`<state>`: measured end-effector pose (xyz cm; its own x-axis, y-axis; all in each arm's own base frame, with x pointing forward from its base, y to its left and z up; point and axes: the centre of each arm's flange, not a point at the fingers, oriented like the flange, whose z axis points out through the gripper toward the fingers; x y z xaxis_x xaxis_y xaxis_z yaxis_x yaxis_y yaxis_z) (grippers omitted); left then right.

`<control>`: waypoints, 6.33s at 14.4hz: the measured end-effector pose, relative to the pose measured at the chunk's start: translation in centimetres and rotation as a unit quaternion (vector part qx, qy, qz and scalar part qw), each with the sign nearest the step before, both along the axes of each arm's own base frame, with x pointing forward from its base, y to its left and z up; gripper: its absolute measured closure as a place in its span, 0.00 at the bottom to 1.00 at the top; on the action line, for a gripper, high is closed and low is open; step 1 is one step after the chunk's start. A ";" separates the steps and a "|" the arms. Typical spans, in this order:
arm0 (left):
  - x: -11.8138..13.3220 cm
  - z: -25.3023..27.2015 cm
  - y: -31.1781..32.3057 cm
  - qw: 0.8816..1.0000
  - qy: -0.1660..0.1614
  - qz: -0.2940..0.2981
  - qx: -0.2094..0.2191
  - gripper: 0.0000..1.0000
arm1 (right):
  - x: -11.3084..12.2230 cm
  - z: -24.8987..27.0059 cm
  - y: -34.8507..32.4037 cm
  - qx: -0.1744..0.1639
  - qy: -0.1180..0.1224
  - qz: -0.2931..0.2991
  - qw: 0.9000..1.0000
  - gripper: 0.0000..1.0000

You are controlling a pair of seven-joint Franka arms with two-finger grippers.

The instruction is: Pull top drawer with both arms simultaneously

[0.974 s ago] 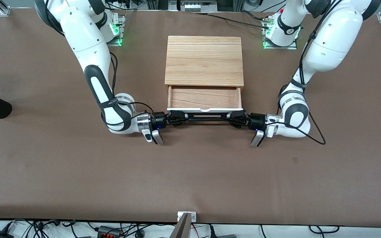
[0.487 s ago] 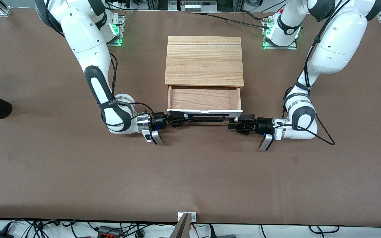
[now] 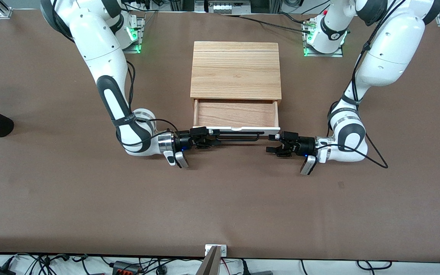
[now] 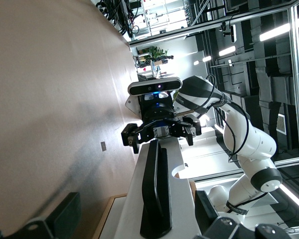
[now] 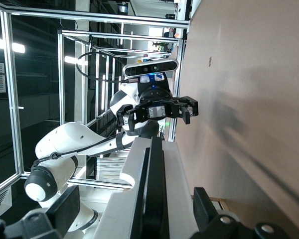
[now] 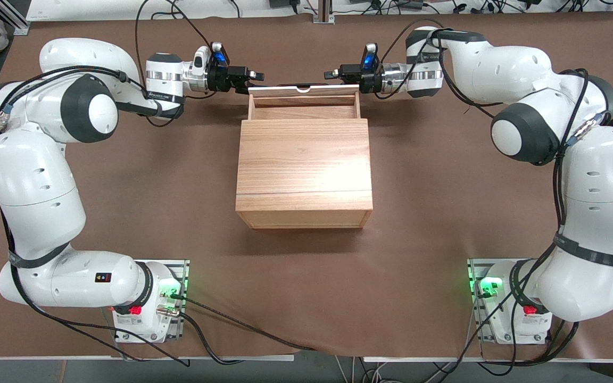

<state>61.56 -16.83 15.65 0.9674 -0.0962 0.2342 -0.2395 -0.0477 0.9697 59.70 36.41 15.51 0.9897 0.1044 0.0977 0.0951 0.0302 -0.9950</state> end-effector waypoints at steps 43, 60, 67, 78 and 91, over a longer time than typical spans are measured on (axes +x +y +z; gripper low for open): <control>0.1 42.5 11.9 0.703 0.073 0.154 0.690 0.00 | 5.0 41.4 -41.7 -0.718 0.074 -0.127 0.680 0.00; -7.7 42.6 13.3 0.705 0.019 0.104 0.701 0.00 | -3.9 41.1 -39.6 -0.734 0.038 -0.071 0.675 0.00; -5.8 42.9 13.2 0.708 0.014 0.105 0.699 0.00 | -3.9 41.2 -39.3 -0.733 0.029 -0.067 0.677 0.00; -5.4 43.3 12.9 0.708 0.016 0.100 0.699 0.00 | -3.6 40.7 -38.8 -0.719 0.019 -0.072 0.691 0.00; -5.3 43.1 13.0 0.708 0.020 0.098 0.699 0.00 | -3.5 40.9 -38.6 -0.719 0.013 -0.074 0.691 0.00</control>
<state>56.27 -3.83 58.75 0.9974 -0.0707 0.0149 -0.0698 -0.9961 -0.0533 56.19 -2.24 56.36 0.9994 -0.0280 -0.0204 -0.0278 -0.9995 0.0122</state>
